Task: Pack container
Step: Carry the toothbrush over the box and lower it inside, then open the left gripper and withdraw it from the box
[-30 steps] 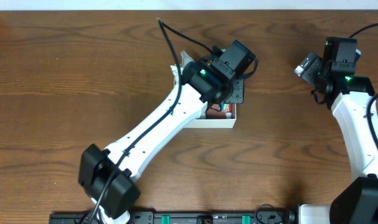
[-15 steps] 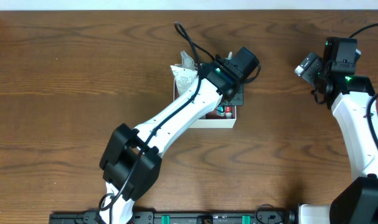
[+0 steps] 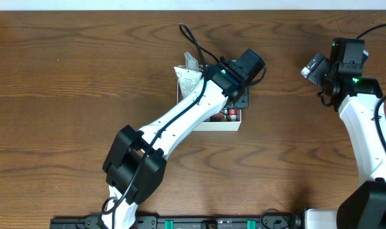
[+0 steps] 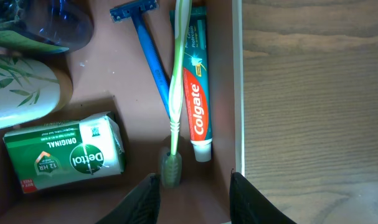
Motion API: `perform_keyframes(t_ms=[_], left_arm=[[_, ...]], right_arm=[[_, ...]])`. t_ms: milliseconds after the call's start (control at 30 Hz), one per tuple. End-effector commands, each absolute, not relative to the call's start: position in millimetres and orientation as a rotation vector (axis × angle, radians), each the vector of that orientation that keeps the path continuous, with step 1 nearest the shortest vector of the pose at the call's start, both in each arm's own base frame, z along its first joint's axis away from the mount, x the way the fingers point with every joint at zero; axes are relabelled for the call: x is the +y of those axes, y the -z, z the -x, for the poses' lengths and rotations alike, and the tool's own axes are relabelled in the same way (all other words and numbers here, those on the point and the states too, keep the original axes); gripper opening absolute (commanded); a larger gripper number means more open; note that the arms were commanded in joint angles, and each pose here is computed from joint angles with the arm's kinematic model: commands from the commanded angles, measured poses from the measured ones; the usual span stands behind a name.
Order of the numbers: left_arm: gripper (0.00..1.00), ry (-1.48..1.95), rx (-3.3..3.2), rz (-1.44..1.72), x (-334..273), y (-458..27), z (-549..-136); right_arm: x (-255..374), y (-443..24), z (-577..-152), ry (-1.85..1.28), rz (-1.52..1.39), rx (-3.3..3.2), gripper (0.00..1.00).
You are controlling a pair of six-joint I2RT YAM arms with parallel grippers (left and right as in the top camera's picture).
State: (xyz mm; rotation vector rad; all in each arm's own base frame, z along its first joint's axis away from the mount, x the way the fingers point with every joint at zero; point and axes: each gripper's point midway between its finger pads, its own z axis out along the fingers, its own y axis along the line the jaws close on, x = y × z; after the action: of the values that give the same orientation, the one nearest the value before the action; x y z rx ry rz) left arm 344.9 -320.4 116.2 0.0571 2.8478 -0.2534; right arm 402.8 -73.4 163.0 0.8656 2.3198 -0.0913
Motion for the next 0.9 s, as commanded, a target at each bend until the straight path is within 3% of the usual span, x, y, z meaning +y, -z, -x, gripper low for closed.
perform_keyframes(t_ms=[0, 100, 367, 600, 633, 700, 867], left_arm=[[0.39, 0.268, 2.793, -0.086, -318, -138, -351], [0.47, 0.303, 2.726, -0.148, -318, -167, -353], [0.86, 0.358, 2.48, -0.271, -289, -272, -339], [0.91, 0.359, 2.26, -0.232, -233, -366, -305], [0.98, 0.375, 2.229, -0.234, -226, -378, -299], [0.98, 0.405, 2.171, -0.233, -215, -399, -287], [0.98, 0.409, 2.119, -0.265, -185, -422, -256]], right_arm=[[-78, -162, -403, 0.105, -0.862, 2.324, 0.99], [-78, -162, -403, 0.105, -0.862, 2.324, 0.99], [-78, -162, -403, 0.105, -0.862, 2.323, 0.99], [-78, -162, -403, 0.106, -0.862, 2.323, 0.99], [-78, -162, -403, 0.106, -0.862, 2.323, 0.99], [-78, -162, -403, 0.105, -0.862, 2.324, 0.99], [-78, -162, -403, 0.105, -0.862, 2.324, 0.99]])
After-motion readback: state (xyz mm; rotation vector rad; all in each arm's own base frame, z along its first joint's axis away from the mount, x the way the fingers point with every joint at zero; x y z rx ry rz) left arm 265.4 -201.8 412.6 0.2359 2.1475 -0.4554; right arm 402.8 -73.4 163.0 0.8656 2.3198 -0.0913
